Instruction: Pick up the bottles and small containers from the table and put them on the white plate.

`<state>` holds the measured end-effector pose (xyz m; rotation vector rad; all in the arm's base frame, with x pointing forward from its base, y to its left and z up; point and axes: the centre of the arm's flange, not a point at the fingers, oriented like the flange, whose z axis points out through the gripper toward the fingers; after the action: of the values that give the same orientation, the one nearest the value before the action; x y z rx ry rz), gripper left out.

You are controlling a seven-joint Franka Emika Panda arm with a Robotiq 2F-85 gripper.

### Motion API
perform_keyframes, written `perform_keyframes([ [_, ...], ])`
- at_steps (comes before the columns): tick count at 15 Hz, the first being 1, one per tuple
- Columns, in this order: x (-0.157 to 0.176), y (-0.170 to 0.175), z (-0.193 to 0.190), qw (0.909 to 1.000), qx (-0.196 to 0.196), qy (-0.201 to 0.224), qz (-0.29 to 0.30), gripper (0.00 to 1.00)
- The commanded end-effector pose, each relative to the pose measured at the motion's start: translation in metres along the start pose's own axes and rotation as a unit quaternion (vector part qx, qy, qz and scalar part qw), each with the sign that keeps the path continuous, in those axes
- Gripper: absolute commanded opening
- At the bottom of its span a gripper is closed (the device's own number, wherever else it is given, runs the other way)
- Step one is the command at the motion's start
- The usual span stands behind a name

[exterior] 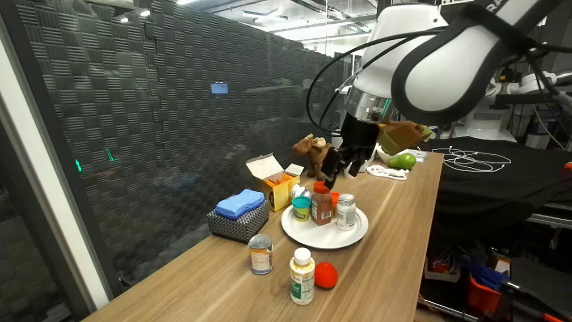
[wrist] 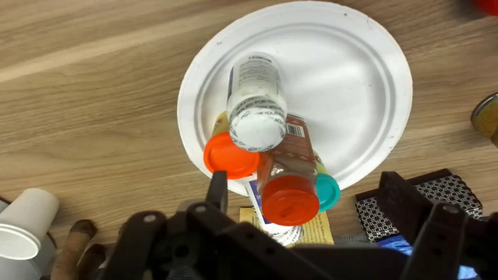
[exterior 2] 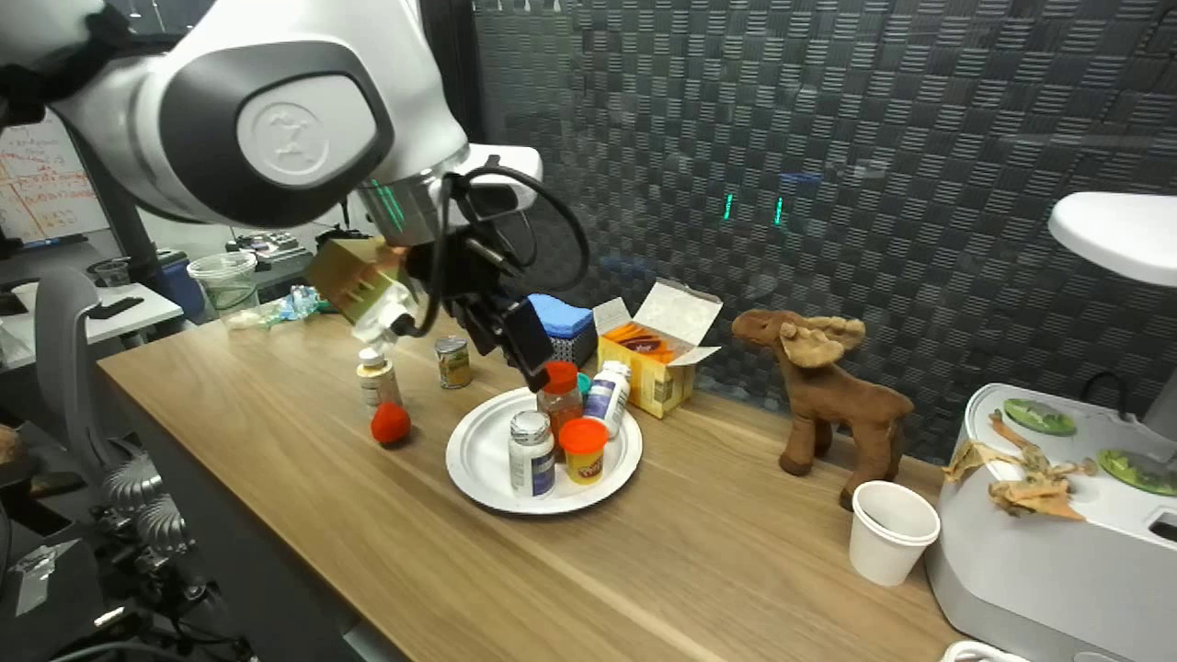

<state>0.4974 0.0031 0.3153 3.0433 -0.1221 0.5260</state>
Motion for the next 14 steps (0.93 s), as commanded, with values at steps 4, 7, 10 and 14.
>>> perform_keyframes([
  [4, -0.036, -0.1, -0.035, 0.9996, -0.013, 0.004, -0.027, 1.0],
  [7, -0.041, -0.146, -0.036, 0.9989, 0.006, -0.015, -0.045, 1.0],
  [10, -0.048, -0.181, -0.031, 0.9974, 0.023, -0.039, -0.057, 1.0],
  [14, -0.051, -0.209, -0.023, 0.9957, 0.025, -0.064, -0.061, 1.0],
])
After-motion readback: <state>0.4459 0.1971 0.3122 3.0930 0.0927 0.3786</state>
